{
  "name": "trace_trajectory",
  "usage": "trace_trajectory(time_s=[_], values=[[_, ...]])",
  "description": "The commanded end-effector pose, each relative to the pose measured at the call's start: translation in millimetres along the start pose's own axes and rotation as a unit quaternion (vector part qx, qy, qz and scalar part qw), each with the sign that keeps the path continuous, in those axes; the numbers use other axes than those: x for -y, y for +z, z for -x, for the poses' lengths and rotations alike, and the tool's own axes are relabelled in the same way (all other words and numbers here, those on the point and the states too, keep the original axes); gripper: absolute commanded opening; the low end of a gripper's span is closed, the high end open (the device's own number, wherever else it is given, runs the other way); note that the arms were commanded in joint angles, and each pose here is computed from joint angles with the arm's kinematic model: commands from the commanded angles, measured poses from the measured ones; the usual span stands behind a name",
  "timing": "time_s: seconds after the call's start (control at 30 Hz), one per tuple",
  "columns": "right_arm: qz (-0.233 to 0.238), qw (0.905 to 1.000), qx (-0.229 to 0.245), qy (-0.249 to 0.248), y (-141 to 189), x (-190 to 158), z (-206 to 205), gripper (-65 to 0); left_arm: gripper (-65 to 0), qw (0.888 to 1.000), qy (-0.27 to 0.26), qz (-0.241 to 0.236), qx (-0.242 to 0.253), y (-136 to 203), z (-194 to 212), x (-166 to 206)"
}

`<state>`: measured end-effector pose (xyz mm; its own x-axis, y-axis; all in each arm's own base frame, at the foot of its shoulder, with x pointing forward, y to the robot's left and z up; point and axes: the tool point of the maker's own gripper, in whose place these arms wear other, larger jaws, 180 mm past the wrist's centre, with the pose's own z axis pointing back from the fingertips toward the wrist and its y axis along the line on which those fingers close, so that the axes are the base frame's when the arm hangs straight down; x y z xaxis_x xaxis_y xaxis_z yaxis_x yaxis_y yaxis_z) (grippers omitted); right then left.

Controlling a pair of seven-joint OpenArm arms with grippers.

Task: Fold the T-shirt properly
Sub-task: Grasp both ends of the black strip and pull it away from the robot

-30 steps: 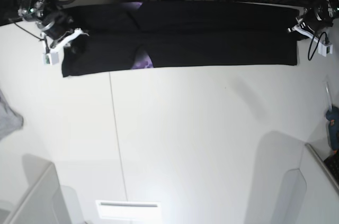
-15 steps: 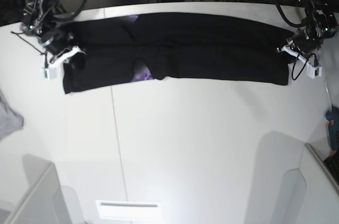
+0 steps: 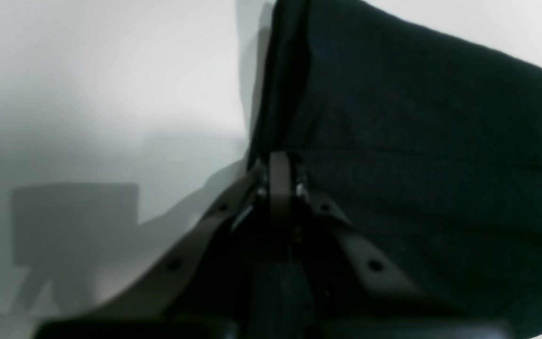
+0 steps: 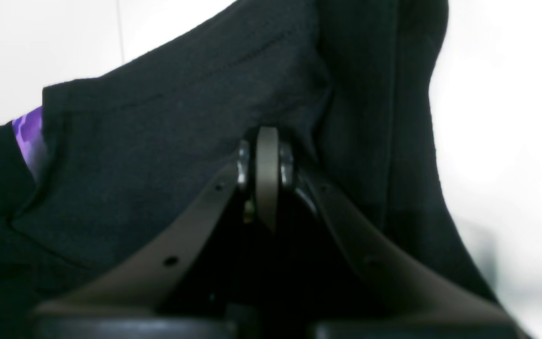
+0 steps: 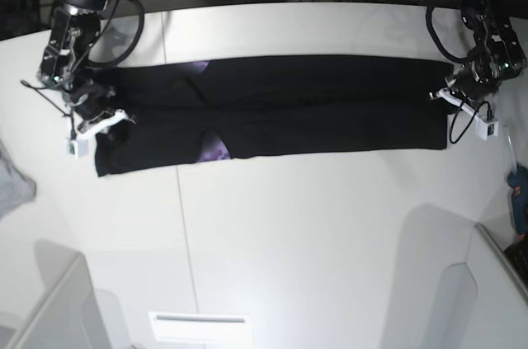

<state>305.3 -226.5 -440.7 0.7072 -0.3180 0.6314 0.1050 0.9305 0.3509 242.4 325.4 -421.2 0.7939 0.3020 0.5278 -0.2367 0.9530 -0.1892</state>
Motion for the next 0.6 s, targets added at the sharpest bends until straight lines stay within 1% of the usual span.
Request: trace_trajectory(time_s=[0.0,0.2,0.33,0.43,0.5,0.57], values=[[0.021,0.9997,-0.011,0.005,3,10,0,-65.0,-65.0,1.0,-0.002,-0.016,-0.013,0,2,-9],[0.019,0.9998,-0.004,0.01,5,7,-4,-65.0,-65.0,1.0,0.003,-0.013,-0.009,-2,-3,-8],[0.009,0.9992,0.026,0.03,16,-10,-20,-65.0,-65.0,1.0,-0.005,-0.008,0.013,2,-21,-1],[-0.001,0.9971,0.057,0.05,28,-28,-36,-65.0,-65.0,0.999,-0.031,-0.005,0.045,15,-42,10],[-0.006,0.995,0.077,0.063,38,-38,-46,-65.0,-65.0,0.999,-0.036,-0.009,0.038,25,-47,11],[-0.007,0.9939,0.081,0.074,45,-44,-51,-65.0,-65.0,0.999,-0.025,-0.024,0.042,42,-56,0]])
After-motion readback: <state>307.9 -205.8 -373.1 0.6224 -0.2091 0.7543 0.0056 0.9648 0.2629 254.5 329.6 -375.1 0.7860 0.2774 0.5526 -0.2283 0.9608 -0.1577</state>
